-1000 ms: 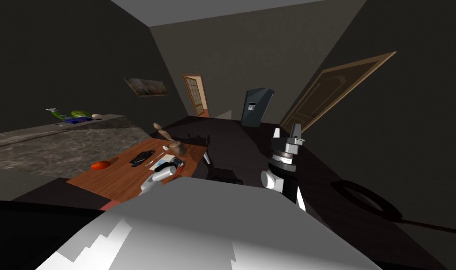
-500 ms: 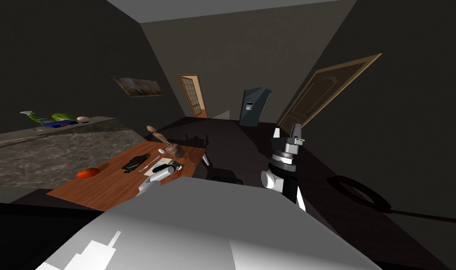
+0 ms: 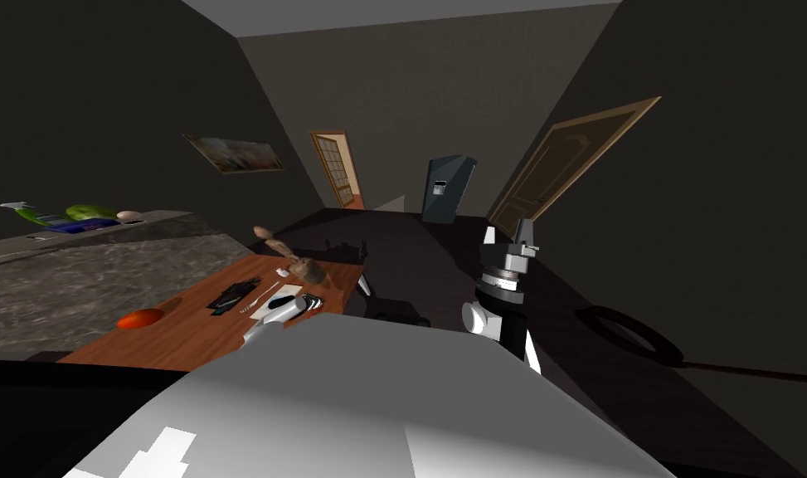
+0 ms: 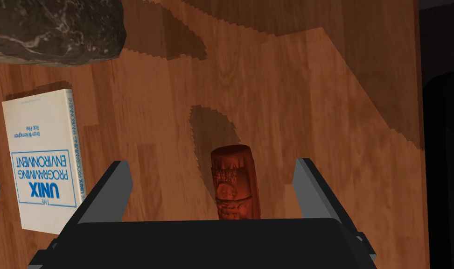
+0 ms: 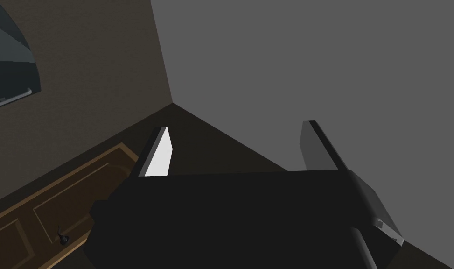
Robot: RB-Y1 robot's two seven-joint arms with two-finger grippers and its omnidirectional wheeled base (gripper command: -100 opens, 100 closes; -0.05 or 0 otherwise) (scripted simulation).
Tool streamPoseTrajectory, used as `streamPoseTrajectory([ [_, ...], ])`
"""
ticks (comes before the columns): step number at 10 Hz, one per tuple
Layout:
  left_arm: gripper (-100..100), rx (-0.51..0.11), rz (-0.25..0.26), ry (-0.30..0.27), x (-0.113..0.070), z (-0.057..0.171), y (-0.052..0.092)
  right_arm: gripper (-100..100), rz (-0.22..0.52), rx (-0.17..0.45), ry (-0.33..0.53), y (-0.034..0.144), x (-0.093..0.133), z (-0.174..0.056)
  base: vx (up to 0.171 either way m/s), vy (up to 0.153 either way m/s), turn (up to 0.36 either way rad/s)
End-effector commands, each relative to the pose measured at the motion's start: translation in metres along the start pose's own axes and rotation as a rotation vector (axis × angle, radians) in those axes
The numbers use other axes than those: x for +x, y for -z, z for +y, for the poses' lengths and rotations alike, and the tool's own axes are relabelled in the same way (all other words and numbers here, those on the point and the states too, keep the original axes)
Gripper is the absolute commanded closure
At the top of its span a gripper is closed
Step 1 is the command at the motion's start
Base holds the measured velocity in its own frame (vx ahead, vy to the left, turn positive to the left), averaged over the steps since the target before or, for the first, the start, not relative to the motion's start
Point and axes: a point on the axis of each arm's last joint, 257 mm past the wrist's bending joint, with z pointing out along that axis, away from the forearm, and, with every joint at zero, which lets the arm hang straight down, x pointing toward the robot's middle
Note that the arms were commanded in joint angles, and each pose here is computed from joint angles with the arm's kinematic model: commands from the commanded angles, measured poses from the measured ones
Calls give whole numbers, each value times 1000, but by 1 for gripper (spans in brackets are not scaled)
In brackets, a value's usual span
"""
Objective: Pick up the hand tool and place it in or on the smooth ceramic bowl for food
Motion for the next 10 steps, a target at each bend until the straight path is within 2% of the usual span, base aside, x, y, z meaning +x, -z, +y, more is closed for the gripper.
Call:
streamPoseTrajectory([
  [1,-100,-62,-55,43,-26,24,-3,0,0,0,0,0,0,0,51,149,-77],
  [2,-100,-61,-51,42,-24,24,-2,0,0,0,0,0,0,0,28,116,-13],
  [3,-100,-67,-69,48,-34,27,-3,0,0,0,0,0,0,0,12,41,13],
  [4,-100,-108,-112,72,-55,46,-3,0,0,0,0,0,0,0,19,67,-11],
  [6,-100,-197,-204,110,-101,94,2,0,0,0,0,0,0,0,41,173,-28],
  [7,-100,-199,-212,113,-105,96,3,0,0,0,0,0,0,0,2,166,-7],
  [8,-100,-246,-262,128,-131,124,9,0,0,0,0,0,0,0,-14,172,15],
  [9,-100,-246,-262,128,-131,124,9,0,0,0,0,0,0,0,-5,133,-6],
  [10,-100,-252,-278,128,-139,128,11,0,0,0,0,0,0,0,6,45,-5],
])
